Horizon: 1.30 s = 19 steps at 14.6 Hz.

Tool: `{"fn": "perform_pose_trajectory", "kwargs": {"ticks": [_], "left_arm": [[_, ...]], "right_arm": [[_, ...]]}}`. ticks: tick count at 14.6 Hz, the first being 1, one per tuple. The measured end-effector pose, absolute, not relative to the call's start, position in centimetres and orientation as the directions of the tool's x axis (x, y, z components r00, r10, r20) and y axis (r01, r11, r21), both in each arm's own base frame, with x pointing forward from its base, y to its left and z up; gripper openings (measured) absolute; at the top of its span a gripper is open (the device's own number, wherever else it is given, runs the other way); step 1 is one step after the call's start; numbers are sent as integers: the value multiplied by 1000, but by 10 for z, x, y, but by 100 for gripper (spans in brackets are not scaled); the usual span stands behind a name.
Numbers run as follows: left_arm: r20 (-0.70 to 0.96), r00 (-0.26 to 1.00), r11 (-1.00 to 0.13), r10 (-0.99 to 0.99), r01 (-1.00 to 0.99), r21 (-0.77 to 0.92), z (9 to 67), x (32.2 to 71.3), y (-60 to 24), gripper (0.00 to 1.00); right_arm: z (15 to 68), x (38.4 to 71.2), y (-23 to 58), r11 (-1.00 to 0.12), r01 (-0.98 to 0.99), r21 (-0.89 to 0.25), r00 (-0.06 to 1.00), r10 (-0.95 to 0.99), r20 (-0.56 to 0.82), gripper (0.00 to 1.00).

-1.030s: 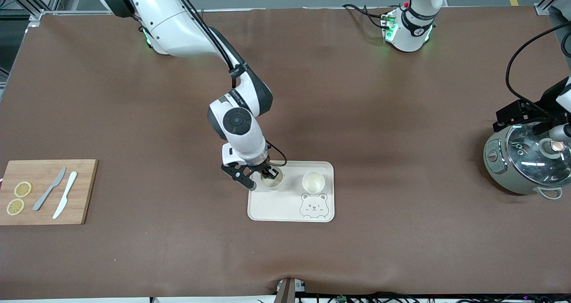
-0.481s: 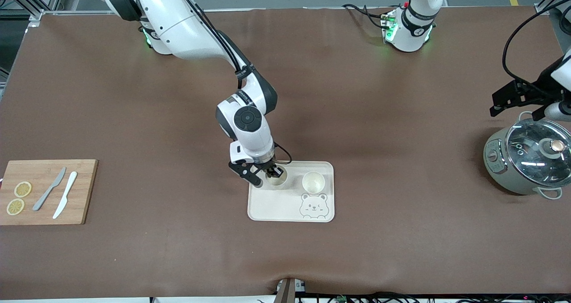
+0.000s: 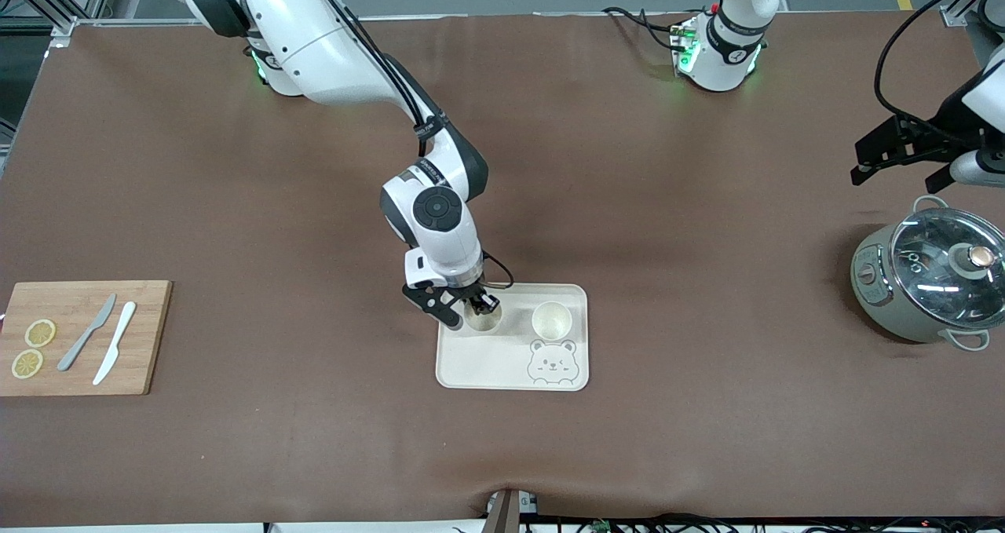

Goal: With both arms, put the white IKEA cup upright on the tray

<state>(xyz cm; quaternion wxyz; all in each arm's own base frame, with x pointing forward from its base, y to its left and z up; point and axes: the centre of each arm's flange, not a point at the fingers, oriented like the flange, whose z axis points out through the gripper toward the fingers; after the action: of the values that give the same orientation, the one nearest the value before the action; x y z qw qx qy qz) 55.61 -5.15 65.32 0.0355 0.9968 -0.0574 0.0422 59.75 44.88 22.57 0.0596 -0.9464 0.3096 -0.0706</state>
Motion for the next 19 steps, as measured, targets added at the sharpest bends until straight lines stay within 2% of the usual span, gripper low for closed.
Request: {"fn": "perform_pose_trajectory", "kwargs": {"ticks": [6, 10, 13, 16, 19], "left_arm": [[20, 985, -984, -169, -170, 52, 650, 545, -59, 100], [-23, 975, -975, -222, -222, -1, 641, 541, -68, 100], [-35, 972, -972, -233, -233, -4, 635, 541, -66, 100], [-42, 971, -972, -235, -235, -4, 632, 542, -64, 100], [-48, 971, -972, -234, -235, -3, 629, 543, -64, 100]], "right_arm": [[226, 600, 445, -817, -558, -146, 807, -576, 131, 99], [231, 605, 443, -821, -552, -149, 809, -570, 142, 100], [249, 604, 441, -843, -529, -99, 832, -538, 137, 100], [330, 597, 433, -863, -505, -26, 855, -504, 119, 100], [440, 568, 415, -866, -500, -10, 861, -499, 100, 100]]}}
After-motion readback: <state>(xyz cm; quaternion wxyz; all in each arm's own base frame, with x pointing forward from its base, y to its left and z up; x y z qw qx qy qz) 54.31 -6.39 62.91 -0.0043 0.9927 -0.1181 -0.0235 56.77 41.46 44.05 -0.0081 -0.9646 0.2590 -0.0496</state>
